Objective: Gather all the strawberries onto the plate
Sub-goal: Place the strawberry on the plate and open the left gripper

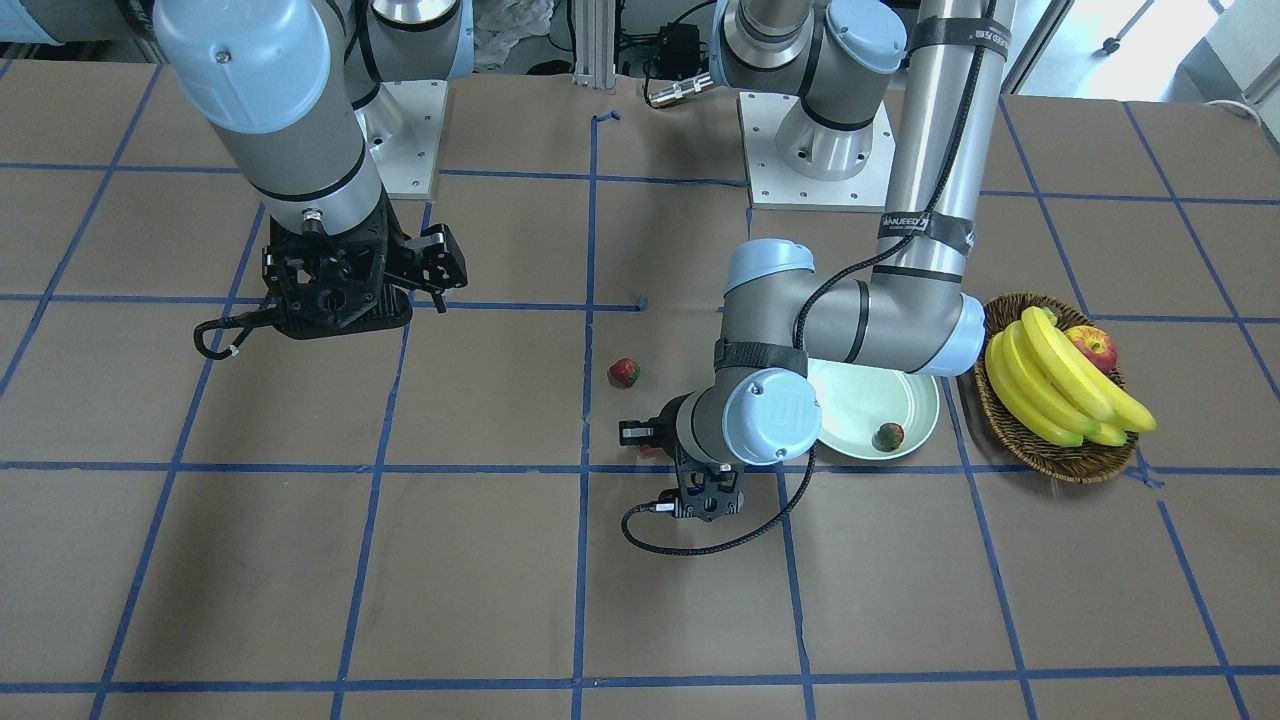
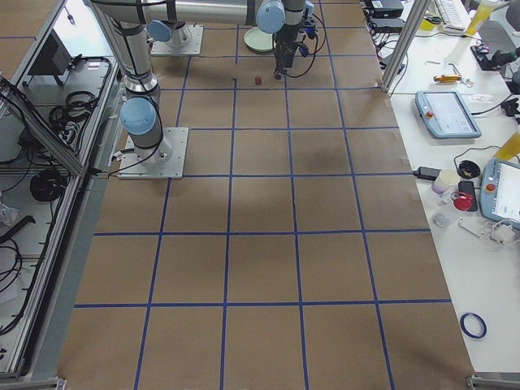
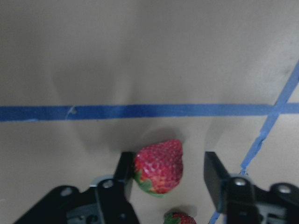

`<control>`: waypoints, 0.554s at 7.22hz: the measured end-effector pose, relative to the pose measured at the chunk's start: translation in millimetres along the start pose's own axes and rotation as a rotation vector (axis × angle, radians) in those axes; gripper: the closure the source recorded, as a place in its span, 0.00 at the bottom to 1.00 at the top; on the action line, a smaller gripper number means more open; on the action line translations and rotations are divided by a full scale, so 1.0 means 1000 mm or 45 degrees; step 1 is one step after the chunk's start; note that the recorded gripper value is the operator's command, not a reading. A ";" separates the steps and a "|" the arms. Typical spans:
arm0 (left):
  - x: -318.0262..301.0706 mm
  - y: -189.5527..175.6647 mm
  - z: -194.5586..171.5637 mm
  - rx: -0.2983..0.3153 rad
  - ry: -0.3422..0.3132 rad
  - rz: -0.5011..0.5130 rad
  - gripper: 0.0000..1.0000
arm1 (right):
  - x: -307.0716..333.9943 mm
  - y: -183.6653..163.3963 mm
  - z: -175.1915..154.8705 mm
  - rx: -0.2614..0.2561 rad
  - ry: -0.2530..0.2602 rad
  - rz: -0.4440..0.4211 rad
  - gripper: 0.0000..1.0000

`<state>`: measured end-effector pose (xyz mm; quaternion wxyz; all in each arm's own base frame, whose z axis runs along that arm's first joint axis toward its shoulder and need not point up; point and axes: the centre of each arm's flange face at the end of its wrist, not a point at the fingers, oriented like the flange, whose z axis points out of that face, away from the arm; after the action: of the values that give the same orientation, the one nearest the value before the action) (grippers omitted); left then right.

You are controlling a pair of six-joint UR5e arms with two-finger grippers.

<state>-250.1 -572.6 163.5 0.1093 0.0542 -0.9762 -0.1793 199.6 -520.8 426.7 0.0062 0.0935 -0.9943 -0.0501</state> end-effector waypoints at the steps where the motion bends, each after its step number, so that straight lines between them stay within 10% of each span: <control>1: 0.000 0.002 -0.008 0.024 -0.025 0.010 1.00 | 0.000 0.000 0.000 0.000 0.000 0.000 0.00; 4: -0.027 0.006 -0.055 0.100 -0.131 0.104 1.00 | 0.000 0.000 0.000 0.001 0.000 0.000 0.00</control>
<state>-211.7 -582.4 210.9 0.0640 0.0094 -0.9882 -0.1388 199.6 -520.9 426.8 0.0062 0.0936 -0.9944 -0.0496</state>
